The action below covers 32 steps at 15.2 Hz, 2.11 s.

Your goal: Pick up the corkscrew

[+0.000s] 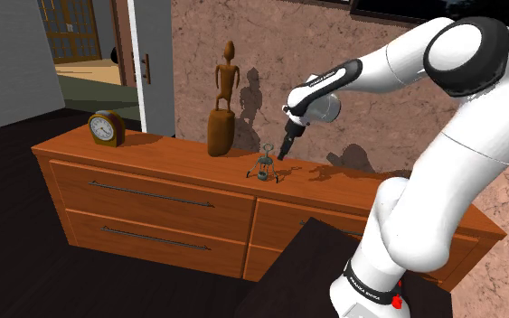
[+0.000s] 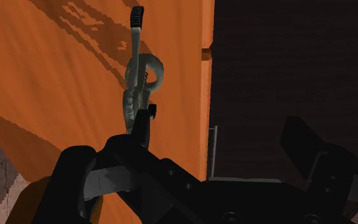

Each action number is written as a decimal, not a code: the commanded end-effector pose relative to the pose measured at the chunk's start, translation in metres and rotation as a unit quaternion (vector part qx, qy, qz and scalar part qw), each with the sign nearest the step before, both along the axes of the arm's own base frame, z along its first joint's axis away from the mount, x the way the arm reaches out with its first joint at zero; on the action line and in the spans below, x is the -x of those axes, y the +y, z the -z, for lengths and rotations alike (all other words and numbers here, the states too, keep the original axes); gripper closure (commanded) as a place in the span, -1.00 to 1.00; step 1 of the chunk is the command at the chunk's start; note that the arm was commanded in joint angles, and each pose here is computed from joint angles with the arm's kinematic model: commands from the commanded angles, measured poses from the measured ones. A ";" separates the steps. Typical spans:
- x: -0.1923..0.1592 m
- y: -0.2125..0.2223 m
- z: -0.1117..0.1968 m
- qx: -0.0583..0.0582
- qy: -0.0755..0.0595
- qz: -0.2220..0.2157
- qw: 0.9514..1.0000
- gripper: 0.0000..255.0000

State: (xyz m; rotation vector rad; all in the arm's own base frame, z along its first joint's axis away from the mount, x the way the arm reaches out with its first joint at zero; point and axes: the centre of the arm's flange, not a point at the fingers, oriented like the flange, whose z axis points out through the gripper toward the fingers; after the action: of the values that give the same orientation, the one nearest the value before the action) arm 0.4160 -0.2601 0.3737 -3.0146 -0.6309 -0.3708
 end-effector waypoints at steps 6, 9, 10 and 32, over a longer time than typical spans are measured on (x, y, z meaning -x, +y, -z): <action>-0.058 -0.056 0.046 -0.025 -0.044 -0.052 0.997 -1.00; -0.058 -0.056 0.062 -0.025 -0.044 -0.052 0.997 -1.00; -0.058 -0.056 0.067 -0.025 -0.044 -0.052 0.997 -1.00; -0.058 -0.056 0.049 -0.025 -0.044 -0.052 0.997 1.00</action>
State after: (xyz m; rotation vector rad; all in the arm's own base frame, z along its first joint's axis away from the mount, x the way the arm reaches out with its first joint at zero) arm 0.4727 -0.3159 0.3185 -2.9167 -0.7688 -0.5100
